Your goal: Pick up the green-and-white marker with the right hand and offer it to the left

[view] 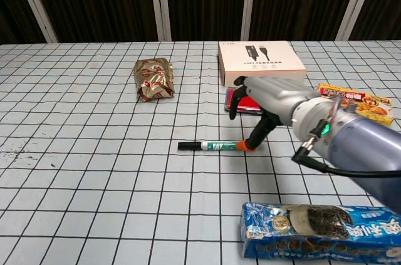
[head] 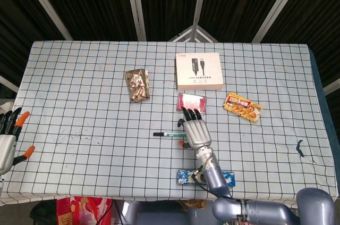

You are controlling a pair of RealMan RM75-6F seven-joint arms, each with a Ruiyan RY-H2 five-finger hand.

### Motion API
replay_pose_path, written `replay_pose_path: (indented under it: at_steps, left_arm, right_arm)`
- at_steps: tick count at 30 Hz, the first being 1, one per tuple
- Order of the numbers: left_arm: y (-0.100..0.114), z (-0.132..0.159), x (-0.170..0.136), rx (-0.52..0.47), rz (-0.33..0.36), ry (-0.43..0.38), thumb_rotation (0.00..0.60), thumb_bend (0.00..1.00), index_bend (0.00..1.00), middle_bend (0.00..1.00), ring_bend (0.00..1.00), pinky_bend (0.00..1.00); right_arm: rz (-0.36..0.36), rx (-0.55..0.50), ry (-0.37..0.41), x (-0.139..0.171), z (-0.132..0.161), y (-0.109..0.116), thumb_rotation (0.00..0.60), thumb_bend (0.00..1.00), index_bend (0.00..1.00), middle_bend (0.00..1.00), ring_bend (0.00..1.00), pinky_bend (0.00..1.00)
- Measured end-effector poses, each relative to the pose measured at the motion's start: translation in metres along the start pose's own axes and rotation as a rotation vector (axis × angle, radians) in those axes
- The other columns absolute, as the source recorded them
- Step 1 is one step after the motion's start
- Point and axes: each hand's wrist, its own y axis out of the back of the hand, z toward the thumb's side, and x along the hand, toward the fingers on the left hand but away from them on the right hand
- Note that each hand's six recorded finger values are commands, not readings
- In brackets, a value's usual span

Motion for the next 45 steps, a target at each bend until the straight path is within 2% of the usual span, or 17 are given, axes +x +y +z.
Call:
replay_pose_path:
  at_steps: [6, 12, 23, 45]
  left_arm:
    - [-0.003, -0.008, 0.004, 0.004, -0.006, 0.017, 0.600, 0.33, 0.10, 0.00, 0.00, 0.00]
    - [-0.007, -0.016, 0.006, 0.005, -0.013, 0.031, 0.600, 0.33, 0.10, 0.00, 0.00, 0.00]
    - [-0.010, -0.023, 0.007, 0.017, -0.018, 0.049, 0.600, 0.33, 0.10, 0.00, 0.00, 0.00]
    - [-0.012, -0.008, 0.010, 0.037, -0.026, 0.034, 0.600, 0.33, 0.10, 0.00, 0.00, 0.00]
  right_arm:
    - [0.025, 0.027, 0.012, -0.013, 0.024, -0.015, 0.600, 0.24, 0.43, 0.04, 0.08, 0.05]
    - [0.035, 0.056, -0.005, -0.023, 0.029, -0.023, 0.600, 0.29, 0.45, 0.04, 0.09, 0.05]
    - [0.039, 0.065, -0.031, -0.031, 0.016, -0.022, 0.600, 0.38, 0.48, 0.04, 0.09, 0.05]
    - [0.047, 0.029, -0.051, -0.024, -0.010, -0.016, 0.600, 0.39, 0.48, 0.04, 0.09, 0.05]
